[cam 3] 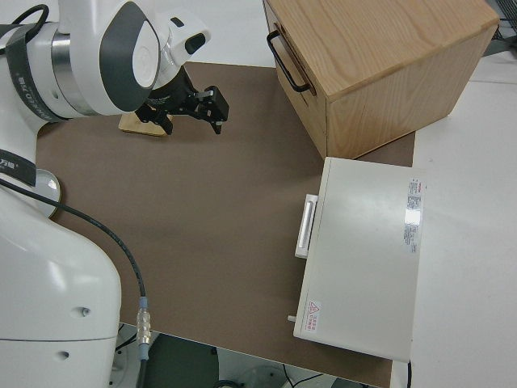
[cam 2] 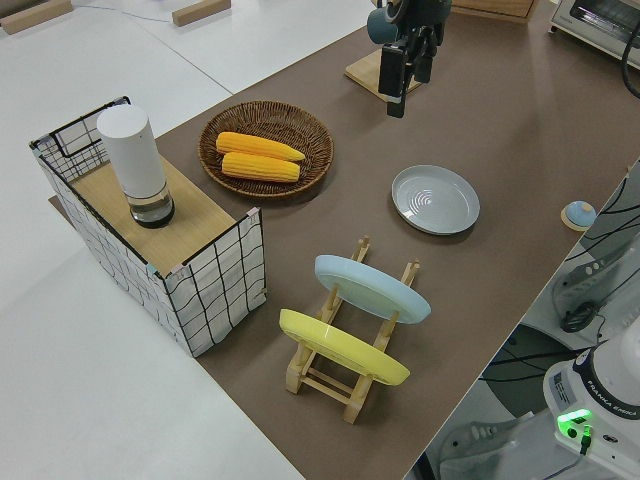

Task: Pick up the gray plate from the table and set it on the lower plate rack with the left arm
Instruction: 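Move the left gripper toward the rim of the light gray plate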

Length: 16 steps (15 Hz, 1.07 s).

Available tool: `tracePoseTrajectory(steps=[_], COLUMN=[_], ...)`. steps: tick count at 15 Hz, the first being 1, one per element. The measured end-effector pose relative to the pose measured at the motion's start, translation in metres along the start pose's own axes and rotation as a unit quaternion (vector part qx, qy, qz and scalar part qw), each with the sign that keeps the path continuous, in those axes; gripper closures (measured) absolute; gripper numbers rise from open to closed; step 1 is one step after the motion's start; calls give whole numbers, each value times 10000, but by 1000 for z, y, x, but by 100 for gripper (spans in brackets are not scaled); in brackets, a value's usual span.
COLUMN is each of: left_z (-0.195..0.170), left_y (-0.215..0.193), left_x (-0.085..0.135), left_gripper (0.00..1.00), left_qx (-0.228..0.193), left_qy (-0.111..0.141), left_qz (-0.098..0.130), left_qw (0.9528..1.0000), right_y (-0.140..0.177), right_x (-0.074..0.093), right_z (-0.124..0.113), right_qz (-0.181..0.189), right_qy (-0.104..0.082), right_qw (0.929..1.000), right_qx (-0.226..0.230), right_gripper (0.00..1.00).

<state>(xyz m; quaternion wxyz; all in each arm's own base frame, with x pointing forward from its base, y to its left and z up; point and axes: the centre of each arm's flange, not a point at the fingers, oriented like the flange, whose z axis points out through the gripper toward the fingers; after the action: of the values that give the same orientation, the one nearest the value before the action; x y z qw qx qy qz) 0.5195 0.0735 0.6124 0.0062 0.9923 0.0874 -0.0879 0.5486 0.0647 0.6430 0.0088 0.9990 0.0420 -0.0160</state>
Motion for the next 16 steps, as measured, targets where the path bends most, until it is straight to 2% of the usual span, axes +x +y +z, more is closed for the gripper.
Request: tracePoseTrajectory(steps=[5,9,12,16], left_z=[6,30,59,120], left_y=[1,4,13,41], left_x=[3,6,9,8], left_gripper=[0,0,0,0], left_qx=[-12,-9,-97,-151], left_qy=[-82,-208,-115,196], left_qz=[1,22,-26,-195], left_qw=[10000,9998,9999,9995], right_y=[0,0,0,0], right_x=[0,0,0,0], right_z=[0,0,0,0], right_qz=[0,0,0,0], right_qy=[0,0,0,0], right_qw=[10000,10000,10000,10000], right_qx=[0,0,0,0], right_gripper=[1,1,1,1])
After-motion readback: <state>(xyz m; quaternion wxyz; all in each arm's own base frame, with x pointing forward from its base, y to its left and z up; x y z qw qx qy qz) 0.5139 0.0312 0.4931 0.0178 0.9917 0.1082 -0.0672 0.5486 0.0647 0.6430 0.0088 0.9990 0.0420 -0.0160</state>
